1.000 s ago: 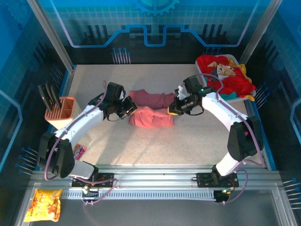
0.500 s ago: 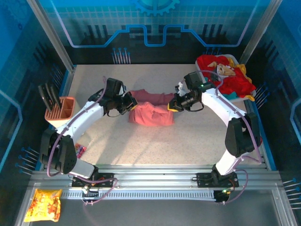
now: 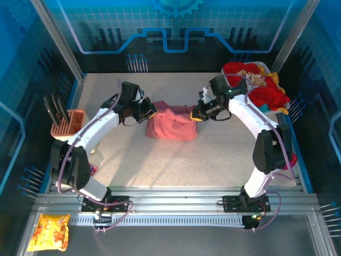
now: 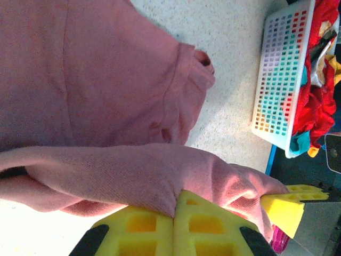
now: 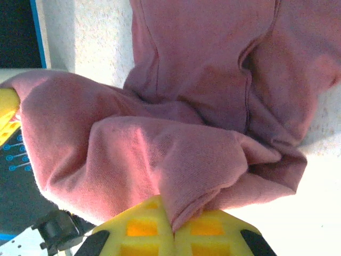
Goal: Fold and stack the t-shirts
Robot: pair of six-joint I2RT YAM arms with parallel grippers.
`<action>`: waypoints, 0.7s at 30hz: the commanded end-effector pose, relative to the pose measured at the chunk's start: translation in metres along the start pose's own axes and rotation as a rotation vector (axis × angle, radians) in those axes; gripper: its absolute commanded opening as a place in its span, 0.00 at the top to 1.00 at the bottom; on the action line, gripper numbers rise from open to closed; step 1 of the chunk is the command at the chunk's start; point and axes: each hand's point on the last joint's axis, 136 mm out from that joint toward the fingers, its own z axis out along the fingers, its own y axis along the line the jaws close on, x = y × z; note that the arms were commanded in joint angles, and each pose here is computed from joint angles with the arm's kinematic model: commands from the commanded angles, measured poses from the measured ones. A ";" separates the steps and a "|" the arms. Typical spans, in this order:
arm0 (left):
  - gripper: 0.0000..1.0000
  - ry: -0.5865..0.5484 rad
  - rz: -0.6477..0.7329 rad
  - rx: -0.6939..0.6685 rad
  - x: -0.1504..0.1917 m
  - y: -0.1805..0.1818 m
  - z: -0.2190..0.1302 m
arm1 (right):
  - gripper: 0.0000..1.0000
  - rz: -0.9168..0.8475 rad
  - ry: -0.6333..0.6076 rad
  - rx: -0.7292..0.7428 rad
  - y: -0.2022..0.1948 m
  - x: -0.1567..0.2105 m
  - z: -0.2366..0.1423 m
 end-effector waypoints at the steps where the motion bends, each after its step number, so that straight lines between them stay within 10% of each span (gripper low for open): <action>1: 1.00 0.011 0.016 0.018 -0.013 -0.005 0.005 | 0.97 0.005 0.017 -0.010 0.000 -0.012 0.001; 21: 1.00 0.017 -0.008 -0.011 -0.065 0.017 0.059 | 0.93 0.067 0.042 -0.002 -0.031 -0.070 0.042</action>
